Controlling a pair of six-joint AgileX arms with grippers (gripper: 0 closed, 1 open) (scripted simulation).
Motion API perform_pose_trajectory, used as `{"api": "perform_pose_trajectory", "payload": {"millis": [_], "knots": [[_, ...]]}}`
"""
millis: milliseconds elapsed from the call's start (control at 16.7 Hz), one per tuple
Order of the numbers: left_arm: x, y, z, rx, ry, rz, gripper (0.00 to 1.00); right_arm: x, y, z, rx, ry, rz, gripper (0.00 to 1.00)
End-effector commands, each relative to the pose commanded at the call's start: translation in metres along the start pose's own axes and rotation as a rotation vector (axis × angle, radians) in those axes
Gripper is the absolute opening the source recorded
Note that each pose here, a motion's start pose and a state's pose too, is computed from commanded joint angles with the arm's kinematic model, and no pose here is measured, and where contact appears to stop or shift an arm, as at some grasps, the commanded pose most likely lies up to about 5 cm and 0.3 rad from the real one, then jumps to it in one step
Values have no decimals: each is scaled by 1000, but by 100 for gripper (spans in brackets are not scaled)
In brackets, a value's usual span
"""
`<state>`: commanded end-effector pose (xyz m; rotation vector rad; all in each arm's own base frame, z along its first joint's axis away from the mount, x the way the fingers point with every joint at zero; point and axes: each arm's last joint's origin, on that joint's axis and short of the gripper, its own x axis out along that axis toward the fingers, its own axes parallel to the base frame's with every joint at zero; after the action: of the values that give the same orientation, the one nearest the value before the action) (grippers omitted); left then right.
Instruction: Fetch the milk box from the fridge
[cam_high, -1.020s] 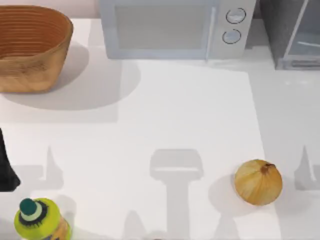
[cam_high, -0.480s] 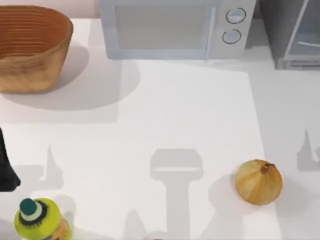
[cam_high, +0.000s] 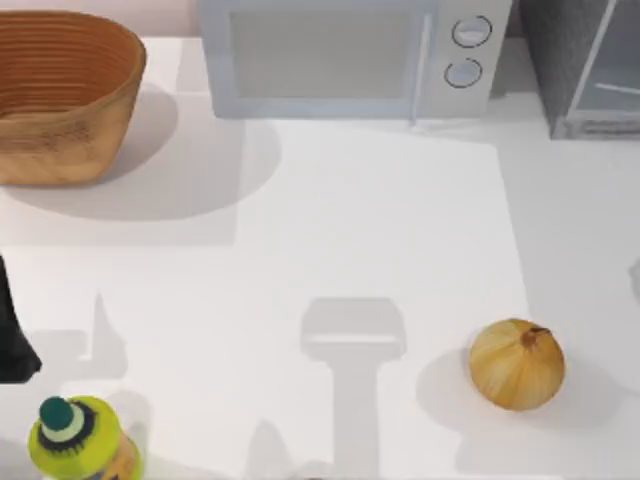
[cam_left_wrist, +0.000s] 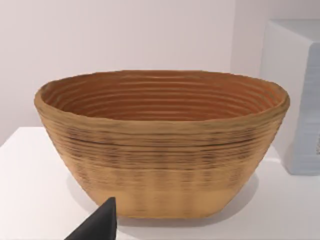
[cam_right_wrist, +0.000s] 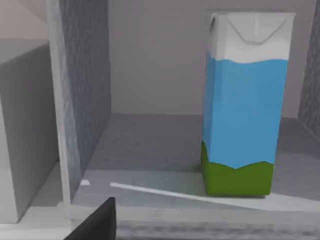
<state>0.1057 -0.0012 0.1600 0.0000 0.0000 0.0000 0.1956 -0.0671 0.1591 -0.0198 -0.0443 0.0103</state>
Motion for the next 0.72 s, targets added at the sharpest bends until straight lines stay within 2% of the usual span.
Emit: {"api": "perform_pose_trajectory", "payload": {"millis": [420,720], "knots": [[0,0,0,0,0,0,100,8,-31,-45,17,40,-9,100],[0,0,0,0,0,0,100,7,-34,-50,20,44,-10,100]]}}
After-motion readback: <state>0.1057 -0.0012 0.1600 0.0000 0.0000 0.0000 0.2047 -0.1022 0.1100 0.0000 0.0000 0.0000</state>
